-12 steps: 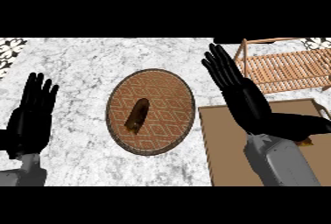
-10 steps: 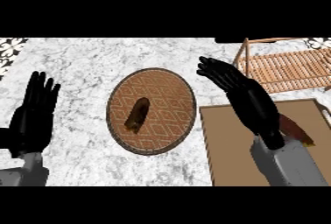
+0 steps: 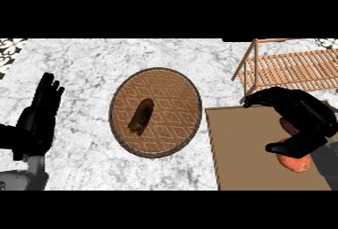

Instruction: Pick the squash from the tray and place it in the tiered shelf

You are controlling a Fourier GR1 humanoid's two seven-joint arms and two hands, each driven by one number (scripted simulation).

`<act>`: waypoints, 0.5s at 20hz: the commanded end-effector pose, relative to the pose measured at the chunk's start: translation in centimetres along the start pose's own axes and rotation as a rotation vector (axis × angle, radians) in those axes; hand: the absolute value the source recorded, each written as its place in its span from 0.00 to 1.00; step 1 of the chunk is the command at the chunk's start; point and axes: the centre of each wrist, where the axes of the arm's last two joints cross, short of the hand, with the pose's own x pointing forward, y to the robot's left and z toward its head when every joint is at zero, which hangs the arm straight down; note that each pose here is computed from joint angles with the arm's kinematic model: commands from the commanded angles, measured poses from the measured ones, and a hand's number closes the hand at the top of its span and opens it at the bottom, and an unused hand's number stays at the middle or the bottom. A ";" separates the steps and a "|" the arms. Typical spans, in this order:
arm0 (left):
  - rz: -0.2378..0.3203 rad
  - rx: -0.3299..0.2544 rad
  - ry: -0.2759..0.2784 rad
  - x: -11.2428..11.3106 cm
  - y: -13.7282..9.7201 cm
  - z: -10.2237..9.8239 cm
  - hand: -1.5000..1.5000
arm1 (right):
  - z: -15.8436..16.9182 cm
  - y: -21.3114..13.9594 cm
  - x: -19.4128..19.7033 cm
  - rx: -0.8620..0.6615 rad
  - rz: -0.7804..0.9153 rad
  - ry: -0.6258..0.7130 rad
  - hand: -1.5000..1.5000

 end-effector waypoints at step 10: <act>-0.027 0.002 0.043 -0.6 -0.6 0.7 0.50 | 4.3 -5.9 14.0 0.548 0.347 0.132 0.00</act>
